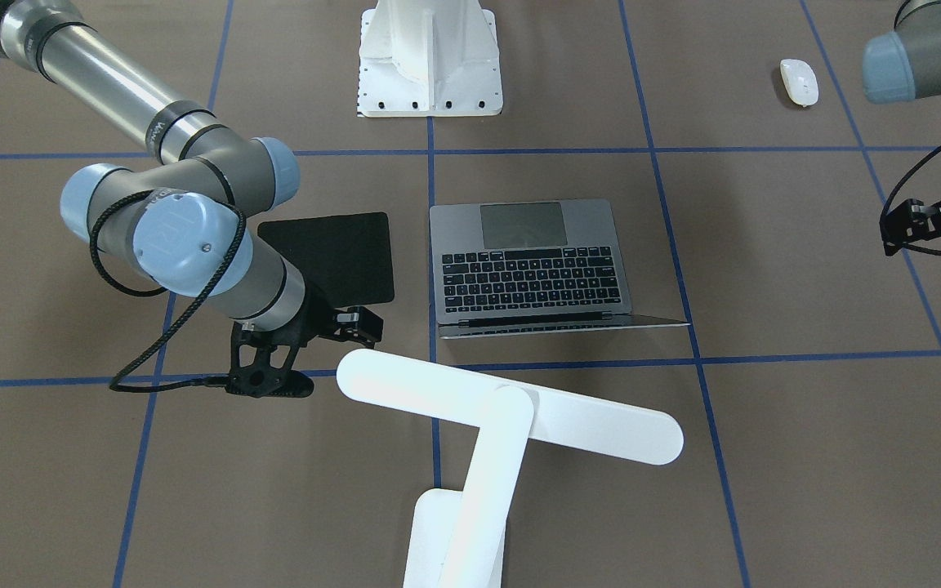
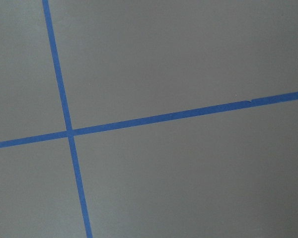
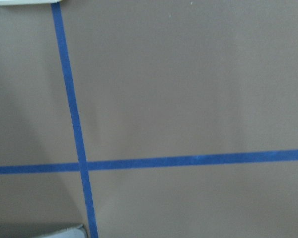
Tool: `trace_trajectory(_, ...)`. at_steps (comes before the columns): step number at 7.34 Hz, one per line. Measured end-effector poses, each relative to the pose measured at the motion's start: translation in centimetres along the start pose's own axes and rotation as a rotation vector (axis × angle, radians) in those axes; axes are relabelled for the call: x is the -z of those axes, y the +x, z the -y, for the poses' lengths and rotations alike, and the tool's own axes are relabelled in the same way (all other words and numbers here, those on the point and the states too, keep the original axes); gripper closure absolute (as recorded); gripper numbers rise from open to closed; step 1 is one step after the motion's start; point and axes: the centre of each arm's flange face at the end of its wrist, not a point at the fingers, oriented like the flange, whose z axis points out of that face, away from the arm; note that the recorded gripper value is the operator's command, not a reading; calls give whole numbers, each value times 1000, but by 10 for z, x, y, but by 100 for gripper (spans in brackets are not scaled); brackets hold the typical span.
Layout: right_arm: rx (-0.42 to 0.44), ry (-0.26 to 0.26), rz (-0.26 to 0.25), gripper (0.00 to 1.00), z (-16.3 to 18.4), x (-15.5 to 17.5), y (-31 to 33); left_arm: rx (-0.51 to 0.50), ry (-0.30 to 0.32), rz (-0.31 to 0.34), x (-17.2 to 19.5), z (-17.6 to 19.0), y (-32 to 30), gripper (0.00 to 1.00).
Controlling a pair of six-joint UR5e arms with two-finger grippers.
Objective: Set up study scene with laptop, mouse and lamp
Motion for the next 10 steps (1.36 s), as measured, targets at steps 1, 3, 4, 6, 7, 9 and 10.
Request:
trace_trajectory(1,3,20,5,1,16,21,24,-5,12,-3,-15,-21,-15,0)
trace_trajectory(3,32,43,1,1,28,45,77,6,23,-7,-49,-78,-52,0)
trace_trajectory(4,52,54,-10,1,31,52,106,47,44,-14,-63,-109,-69,0)
trace_trajectory(6,95,66,-45,1,38,61,170,156,111,-53,-83,-174,-95,0)
trace_trajectory(7,108,68,-59,1,37,64,197,201,107,-78,-90,-207,-105,0)
trace_trajectory(9,119,67,-67,1,14,70,231,289,84,-124,-101,-252,-104,0)
trace_trajectory(10,112,60,-74,1,-6,76,242,310,52,-150,-112,-264,-84,0)
